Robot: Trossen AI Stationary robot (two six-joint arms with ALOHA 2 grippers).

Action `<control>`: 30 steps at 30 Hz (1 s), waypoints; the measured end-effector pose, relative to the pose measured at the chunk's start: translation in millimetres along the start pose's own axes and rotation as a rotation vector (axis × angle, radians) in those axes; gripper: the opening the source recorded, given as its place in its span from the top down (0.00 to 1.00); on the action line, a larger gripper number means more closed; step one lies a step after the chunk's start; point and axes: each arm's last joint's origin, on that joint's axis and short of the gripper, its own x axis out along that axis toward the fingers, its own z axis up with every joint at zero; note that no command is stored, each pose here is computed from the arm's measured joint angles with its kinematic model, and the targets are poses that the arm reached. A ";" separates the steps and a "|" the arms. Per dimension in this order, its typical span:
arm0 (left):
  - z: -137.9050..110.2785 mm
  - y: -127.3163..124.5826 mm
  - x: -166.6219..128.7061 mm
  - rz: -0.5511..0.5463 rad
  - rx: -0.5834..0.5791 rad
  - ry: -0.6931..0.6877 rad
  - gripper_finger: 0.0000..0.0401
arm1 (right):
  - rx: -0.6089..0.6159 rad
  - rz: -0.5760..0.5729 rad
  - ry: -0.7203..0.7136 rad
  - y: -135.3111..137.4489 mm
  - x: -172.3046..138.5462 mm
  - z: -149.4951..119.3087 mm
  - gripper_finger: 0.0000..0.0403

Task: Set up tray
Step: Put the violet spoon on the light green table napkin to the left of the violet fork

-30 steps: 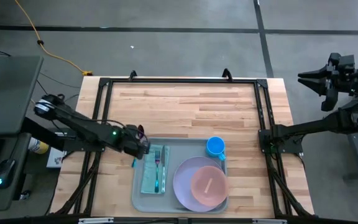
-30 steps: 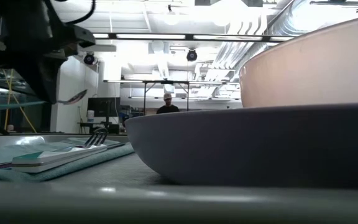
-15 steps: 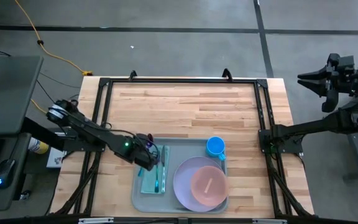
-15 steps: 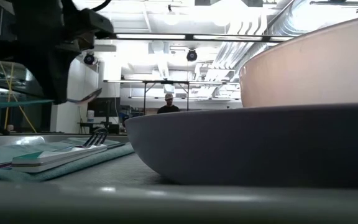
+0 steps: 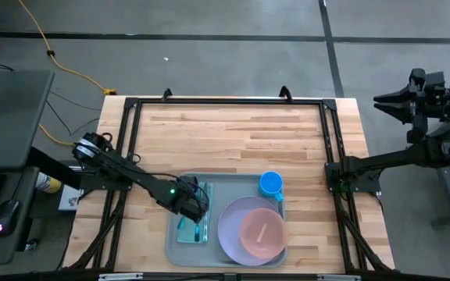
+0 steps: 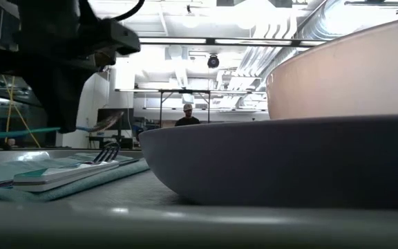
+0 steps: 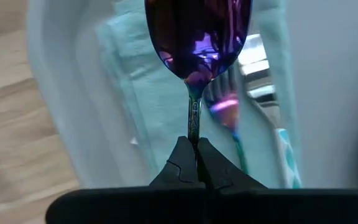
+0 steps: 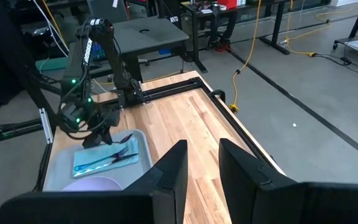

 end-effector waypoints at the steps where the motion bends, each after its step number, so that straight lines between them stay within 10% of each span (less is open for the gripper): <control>1: -0.5 -0.7 2.4 0.009 0.001 -0.001 0.97 | -0.002 0.002 0.000 0.1 0.0 0.0 0.83; 30: -6.7 -9.2 16.8 -0.003 -0.003 0.069 0.97 | -0.015 0.027 0.004 0.8 -0.1 -0.1 0.83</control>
